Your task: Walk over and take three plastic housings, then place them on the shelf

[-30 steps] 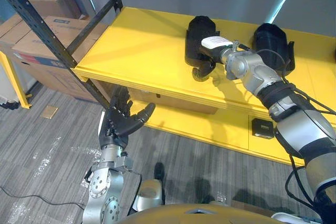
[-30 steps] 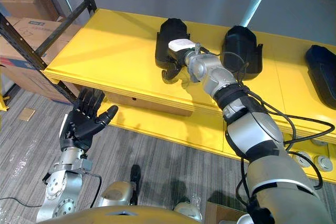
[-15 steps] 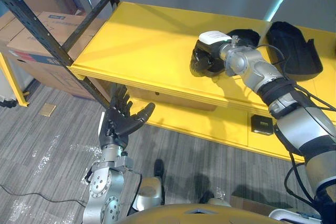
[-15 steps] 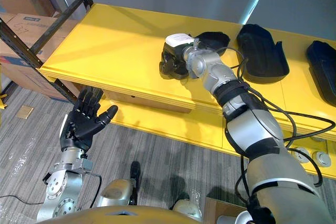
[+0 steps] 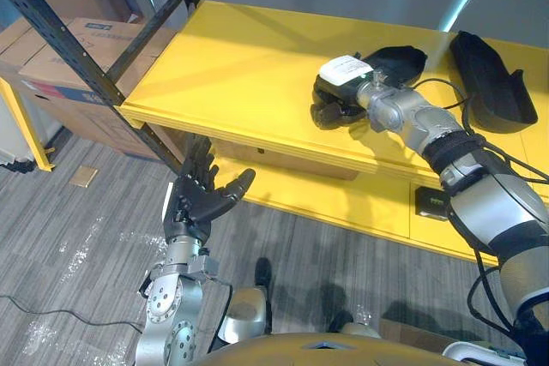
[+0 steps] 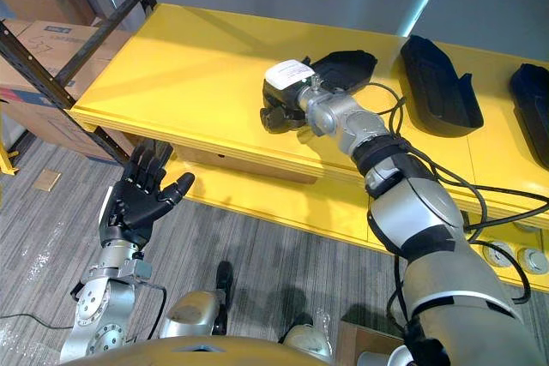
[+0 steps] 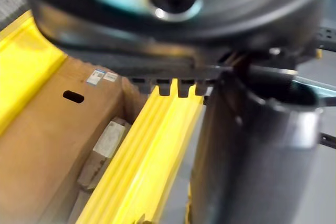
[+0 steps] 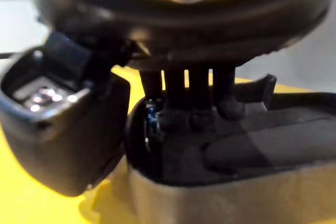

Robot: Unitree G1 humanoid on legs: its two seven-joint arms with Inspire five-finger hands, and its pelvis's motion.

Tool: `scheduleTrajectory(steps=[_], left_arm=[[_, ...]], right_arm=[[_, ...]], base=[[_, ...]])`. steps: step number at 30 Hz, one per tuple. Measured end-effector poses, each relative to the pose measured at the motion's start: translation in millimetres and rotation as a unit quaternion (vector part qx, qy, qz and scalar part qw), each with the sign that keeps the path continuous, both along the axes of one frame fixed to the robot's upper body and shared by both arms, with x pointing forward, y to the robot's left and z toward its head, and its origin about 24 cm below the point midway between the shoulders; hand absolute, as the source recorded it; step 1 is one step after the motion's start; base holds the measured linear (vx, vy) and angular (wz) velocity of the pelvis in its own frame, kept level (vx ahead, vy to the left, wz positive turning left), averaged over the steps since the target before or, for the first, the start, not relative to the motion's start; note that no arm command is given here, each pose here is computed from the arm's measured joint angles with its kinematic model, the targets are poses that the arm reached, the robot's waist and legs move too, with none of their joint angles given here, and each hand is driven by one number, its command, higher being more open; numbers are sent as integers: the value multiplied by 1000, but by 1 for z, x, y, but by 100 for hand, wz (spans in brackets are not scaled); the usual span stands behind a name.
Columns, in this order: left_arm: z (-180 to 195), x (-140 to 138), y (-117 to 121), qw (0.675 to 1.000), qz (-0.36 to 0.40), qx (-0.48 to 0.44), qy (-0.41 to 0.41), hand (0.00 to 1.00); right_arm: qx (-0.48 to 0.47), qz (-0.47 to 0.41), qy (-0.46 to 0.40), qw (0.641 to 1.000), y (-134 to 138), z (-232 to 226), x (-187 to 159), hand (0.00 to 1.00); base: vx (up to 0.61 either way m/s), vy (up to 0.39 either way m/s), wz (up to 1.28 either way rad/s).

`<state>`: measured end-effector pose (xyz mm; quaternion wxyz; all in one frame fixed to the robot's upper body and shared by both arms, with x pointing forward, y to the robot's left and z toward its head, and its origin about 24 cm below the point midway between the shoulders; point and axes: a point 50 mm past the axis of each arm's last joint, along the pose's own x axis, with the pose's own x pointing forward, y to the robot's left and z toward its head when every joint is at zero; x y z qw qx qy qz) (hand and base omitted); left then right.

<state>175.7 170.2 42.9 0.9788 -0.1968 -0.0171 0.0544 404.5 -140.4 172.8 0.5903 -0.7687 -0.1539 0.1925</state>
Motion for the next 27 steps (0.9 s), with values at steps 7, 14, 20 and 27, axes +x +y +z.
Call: scheduleTrajectory(steps=[7, 14, 20, 27], left_arm=[[0, 0, 1, 1000, -1, 1, -2, 100], [1, 0, 1, 1000, -13, 4, -5, 100], [2, 0, 3, 1000, -18, 8, -10, 100], [2, 0, 5, 1000, -16, 10, -11, 100]], right_arm=[[-73, 126, -37, 989, 6, -6, -12, 0], [-108, 197, -52, 973, 1, -4, -20, 0], [-114, 205, -48, 971, -7, -4, -23, 0], [-115, 191, -45, 974, -14, -5, -21, 0]], base=[[0, 0, 3], [1, -10, 5], [7, -16, 4], [-2, -2, 1]])
